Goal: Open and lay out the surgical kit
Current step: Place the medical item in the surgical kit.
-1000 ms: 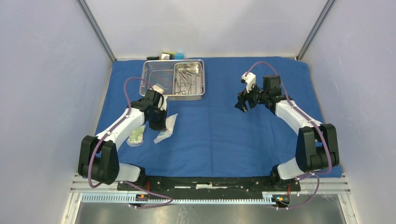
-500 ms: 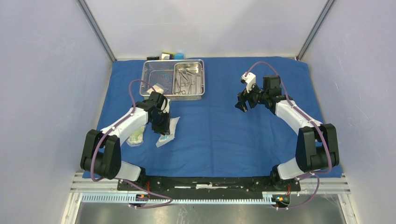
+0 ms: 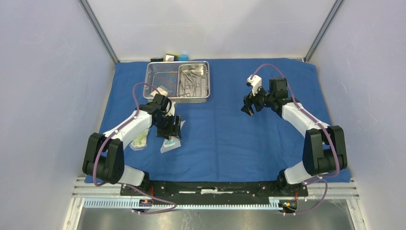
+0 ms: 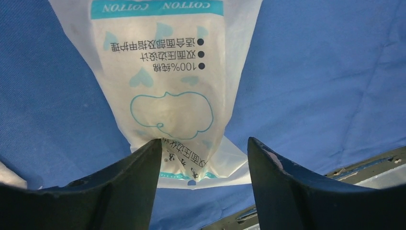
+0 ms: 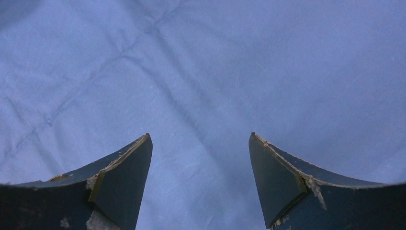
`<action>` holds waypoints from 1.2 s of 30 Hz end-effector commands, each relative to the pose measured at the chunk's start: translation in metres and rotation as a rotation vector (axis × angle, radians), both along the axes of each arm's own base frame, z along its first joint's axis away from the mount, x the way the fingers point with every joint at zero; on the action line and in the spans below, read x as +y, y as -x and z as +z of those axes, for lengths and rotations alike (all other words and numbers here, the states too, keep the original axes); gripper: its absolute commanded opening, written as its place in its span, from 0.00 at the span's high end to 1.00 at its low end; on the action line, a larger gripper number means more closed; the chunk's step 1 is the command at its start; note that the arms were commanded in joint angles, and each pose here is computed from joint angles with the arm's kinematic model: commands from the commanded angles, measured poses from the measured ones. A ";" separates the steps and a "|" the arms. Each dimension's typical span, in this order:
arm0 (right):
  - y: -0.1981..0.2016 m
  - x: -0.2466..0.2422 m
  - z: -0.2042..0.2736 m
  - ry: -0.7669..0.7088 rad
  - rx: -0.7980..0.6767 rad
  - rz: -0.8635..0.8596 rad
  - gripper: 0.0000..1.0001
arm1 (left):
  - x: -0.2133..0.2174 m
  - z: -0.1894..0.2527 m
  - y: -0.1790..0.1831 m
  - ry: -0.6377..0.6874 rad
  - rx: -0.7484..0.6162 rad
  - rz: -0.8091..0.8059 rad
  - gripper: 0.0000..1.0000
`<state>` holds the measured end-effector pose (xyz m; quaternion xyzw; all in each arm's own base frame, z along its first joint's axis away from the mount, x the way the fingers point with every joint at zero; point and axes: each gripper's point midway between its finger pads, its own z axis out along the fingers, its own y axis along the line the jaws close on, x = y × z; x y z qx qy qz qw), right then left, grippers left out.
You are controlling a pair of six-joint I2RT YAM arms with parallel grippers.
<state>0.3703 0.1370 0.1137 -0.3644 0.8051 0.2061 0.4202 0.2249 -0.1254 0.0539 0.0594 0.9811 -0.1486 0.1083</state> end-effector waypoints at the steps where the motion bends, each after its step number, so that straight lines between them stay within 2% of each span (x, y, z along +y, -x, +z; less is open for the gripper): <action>1: -0.006 -0.001 0.007 0.008 -0.037 0.009 0.19 | -0.015 0.018 -0.011 0.079 -0.054 0.008 0.25; 6: -0.006 0.001 0.008 0.006 -0.033 0.021 0.19 | -0.017 0.036 -0.014 0.107 -0.128 -0.009 0.08; 11: -0.006 0.002 0.010 0.001 -0.036 0.027 0.19 | -0.014 0.054 -0.017 0.108 -0.210 -0.044 0.04; 14: -0.006 0.002 0.012 -0.002 -0.041 0.026 0.19 | -0.018 0.060 -0.015 0.138 -0.227 -0.056 0.06; 17: -0.005 0.002 0.010 -0.002 -0.034 0.026 0.19 | -0.028 0.063 -0.009 0.203 -0.204 -0.081 0.12; 21: -0.006 0.001 0.011 0.001 -0.037 0.021 0.19 | -0.044 0.064 -0.002 0.296 -0.155 -0.102 0.16; 30: -0.006 0.001 0.011 0.004 -0.037 0.020 0.19 | -0.037 0.035 -0.015 0.212 -0.093 -0.076 0.14; 36: -0.006 0.000 0.012 0.006 -0.042 0.017 0.19 | -0.042 0.022 -0.012 0.224 -0.017 -0.078 0.13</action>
